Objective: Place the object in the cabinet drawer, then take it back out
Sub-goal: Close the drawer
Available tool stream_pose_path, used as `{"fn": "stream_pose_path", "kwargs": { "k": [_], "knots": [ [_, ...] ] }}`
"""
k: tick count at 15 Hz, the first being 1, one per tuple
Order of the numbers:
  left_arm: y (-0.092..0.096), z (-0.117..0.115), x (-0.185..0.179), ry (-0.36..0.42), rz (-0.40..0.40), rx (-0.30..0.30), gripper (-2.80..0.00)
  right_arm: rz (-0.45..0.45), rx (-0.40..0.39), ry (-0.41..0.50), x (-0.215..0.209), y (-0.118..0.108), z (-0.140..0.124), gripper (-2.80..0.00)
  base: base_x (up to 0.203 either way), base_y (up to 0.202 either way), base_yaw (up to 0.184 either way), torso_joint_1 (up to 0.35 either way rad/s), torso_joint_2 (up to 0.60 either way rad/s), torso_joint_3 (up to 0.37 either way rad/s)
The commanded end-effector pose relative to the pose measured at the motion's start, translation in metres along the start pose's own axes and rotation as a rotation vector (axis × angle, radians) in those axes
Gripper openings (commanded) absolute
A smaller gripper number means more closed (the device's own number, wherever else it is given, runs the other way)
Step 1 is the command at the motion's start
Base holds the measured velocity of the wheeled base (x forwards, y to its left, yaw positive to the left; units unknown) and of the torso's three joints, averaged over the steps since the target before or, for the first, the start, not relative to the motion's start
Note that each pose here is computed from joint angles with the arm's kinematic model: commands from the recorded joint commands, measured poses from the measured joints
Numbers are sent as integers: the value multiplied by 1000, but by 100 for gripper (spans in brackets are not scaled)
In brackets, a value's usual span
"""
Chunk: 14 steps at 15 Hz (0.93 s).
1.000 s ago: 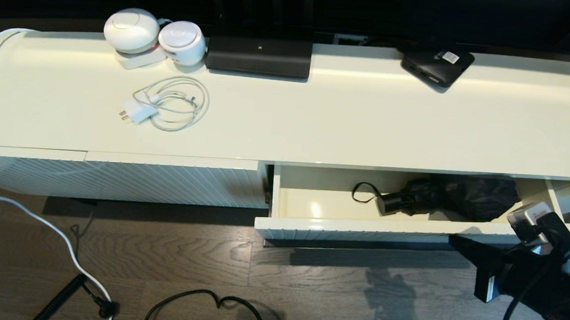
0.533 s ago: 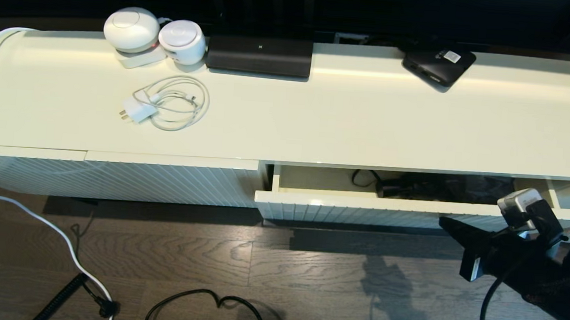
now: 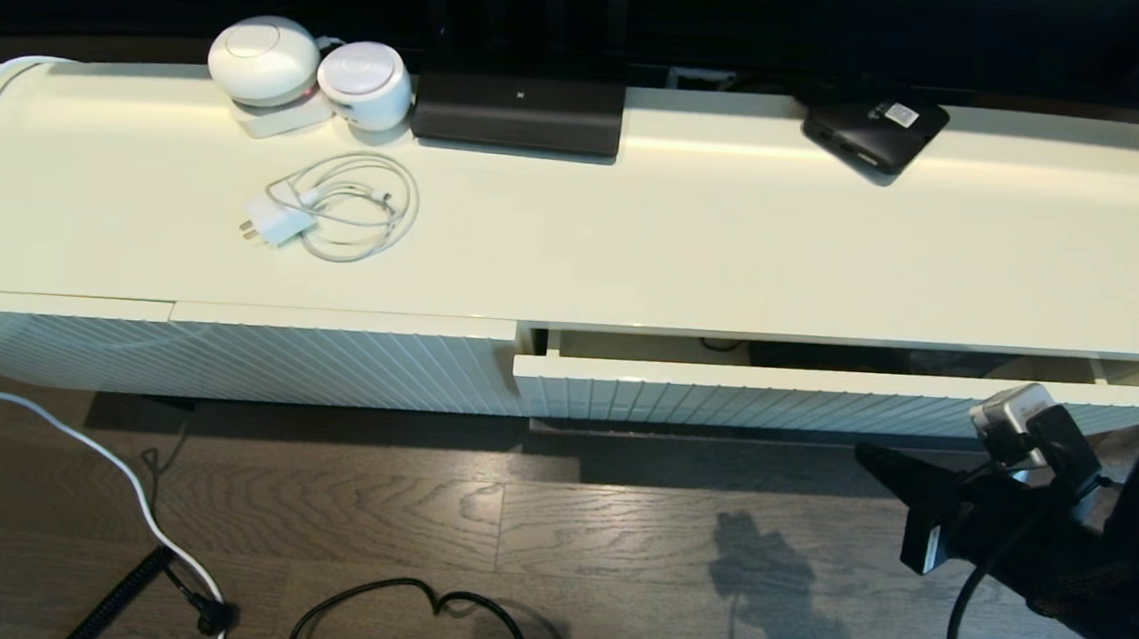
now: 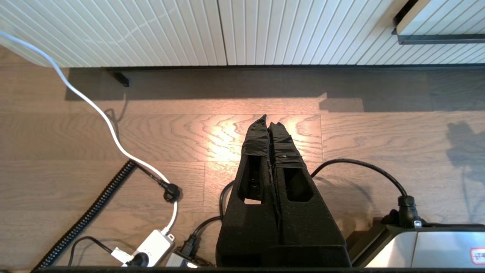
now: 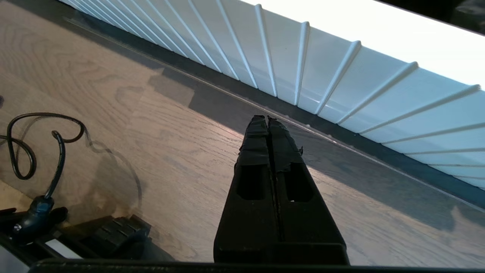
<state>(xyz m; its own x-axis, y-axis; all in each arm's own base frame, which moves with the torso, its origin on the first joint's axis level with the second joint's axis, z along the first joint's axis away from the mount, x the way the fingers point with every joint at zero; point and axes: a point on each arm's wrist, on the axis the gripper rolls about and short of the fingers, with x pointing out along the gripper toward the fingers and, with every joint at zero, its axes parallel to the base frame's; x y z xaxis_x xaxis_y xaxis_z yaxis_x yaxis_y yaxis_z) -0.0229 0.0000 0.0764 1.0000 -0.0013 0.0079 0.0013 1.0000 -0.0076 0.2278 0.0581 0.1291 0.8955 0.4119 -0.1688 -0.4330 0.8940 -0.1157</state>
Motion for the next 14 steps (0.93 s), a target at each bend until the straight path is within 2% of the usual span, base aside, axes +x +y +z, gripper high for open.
{"fn": "stream_pose_path", "kwargs": {
  "k": [1, 4, 14],
  "knots": [
    [0, 0, 0, -1, 1, 0, -280, 8, 5, 32, 9, 0, -8, -280, 0, 0, 0, 0, 0, 0],
    [0, 0, 0, 0, 0, 0, -280, 8, 5, 33, 21, -3, -9, -280, 0, 0, 0, 0, 0, 0],
    [0, 0, 0, -1, 1, 0, -280, -22, -16, -74, 43, -14, 5, -280, 0, 0, 0, 0, 0, 0]
  ]
}}
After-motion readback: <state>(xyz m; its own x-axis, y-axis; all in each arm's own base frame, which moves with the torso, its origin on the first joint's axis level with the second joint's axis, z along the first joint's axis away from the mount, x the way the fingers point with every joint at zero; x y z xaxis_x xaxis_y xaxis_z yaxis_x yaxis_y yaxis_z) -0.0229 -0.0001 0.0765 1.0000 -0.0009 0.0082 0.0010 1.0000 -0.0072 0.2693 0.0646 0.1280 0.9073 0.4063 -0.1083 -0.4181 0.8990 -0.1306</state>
